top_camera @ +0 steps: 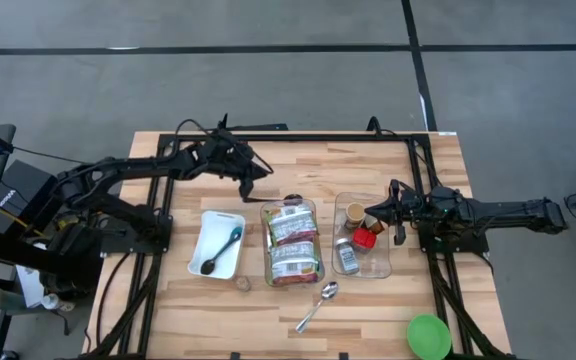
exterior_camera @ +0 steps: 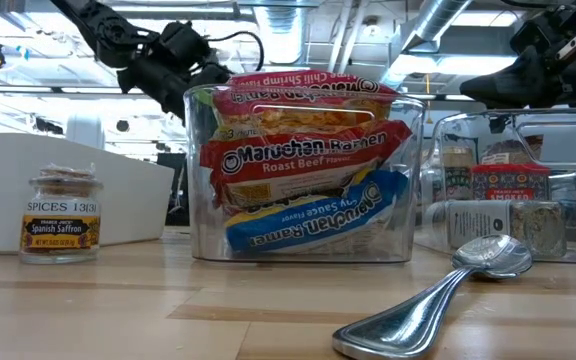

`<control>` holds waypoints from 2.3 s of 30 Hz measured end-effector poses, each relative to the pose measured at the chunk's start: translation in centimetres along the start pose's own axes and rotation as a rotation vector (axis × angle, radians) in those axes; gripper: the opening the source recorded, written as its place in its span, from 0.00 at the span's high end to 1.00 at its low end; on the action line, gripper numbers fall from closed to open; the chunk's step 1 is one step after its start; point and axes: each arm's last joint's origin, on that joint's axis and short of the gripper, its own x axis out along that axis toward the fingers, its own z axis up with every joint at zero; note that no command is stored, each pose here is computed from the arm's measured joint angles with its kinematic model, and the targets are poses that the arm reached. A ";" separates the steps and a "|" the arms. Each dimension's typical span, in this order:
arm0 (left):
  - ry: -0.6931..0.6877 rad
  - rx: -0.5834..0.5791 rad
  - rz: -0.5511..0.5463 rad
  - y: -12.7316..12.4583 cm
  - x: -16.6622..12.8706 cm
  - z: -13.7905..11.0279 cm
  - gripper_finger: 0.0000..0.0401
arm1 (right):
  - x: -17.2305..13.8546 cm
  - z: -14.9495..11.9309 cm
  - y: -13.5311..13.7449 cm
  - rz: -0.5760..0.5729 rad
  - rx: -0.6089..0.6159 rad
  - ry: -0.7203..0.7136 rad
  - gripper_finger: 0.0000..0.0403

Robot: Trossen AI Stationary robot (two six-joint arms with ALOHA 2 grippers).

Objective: Pick & Place Food Item
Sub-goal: Put the black spoon into the white bin

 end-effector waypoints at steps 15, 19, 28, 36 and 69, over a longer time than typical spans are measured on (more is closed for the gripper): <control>0.361 -0.118 -0.032 1.0 4.2 -5.3 1.00 | 0.0 0.0 0.0 0.000 0.000 0.000 1.00; 0.391 -0.140 -0.025 1.2 4.5 -5.9 1.00 | 0.0 0.0 0.0 0.000 0.000 0.000 1.00; 0.464 -0.156 -0.003 1.2 4.2 -6.5 1.00 | 0.0 0.0 0.0 0.001 0.000 0.000 1.00; 0.494 -0.129 0.051 1.4 4.1 -6.8 1.00 | 0.0 0.0 0.0 0.000 0.000 0.000 1.00; 0.526 -0.036 0.053 1.4 3.9 -7.1 1.00 | 0.0 0.0 0.0 0.000 0.000 0.000 1.00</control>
